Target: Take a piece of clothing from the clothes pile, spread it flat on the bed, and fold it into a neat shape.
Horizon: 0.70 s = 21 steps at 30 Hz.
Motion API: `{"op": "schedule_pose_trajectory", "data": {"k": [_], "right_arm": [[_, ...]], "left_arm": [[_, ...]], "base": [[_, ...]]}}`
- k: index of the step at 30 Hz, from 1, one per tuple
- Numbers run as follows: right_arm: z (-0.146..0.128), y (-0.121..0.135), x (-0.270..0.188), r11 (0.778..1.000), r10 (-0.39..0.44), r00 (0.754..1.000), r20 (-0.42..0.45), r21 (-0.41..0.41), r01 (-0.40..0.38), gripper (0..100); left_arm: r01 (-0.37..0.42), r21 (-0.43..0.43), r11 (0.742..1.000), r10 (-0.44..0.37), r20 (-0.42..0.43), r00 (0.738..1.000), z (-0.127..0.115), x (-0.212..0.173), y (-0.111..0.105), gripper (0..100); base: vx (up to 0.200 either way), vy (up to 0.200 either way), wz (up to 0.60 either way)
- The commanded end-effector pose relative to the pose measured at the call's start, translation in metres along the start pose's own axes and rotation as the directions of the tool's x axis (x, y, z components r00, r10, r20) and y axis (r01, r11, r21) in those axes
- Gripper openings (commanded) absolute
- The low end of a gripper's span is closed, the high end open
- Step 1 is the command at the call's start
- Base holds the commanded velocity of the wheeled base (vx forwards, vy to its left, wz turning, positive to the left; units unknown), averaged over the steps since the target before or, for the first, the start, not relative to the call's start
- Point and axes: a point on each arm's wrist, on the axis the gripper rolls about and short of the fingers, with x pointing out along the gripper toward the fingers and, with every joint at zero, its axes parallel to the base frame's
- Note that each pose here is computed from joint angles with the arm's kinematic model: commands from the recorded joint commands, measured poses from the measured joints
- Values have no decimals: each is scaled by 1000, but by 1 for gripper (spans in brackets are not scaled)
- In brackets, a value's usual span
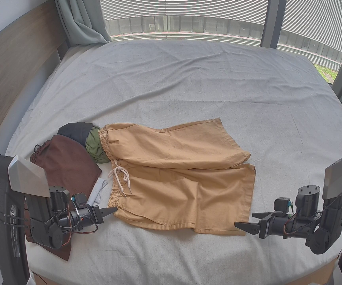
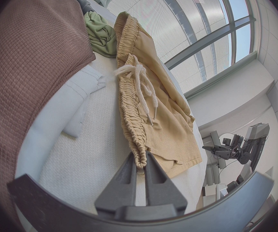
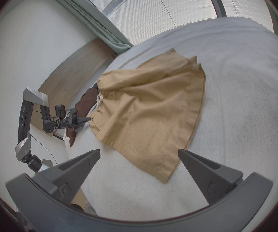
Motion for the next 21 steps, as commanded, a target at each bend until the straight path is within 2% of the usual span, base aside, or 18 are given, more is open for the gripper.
{"op": "schedule_pose_trajectory", "data": {"k": [1,12,21], "right_arm": [[-15,-4,1,999,-16,997,-70,40,19,100],[-33,-21,11,994,-44,989,-139,97,58,100],[-39,-32,24,989,-52,988,-149,131,71,100]], "left_arm": [[-1,-3,1000,1,-1,1000,0,0,0,0],[-3,-1,1000,3,4,1000,1,-1,1,0],[-3,0,1000,3,5,1000,1,-1,1,0]], "base": [[0,0,0],[0,0,0],[0,0,0]]}}
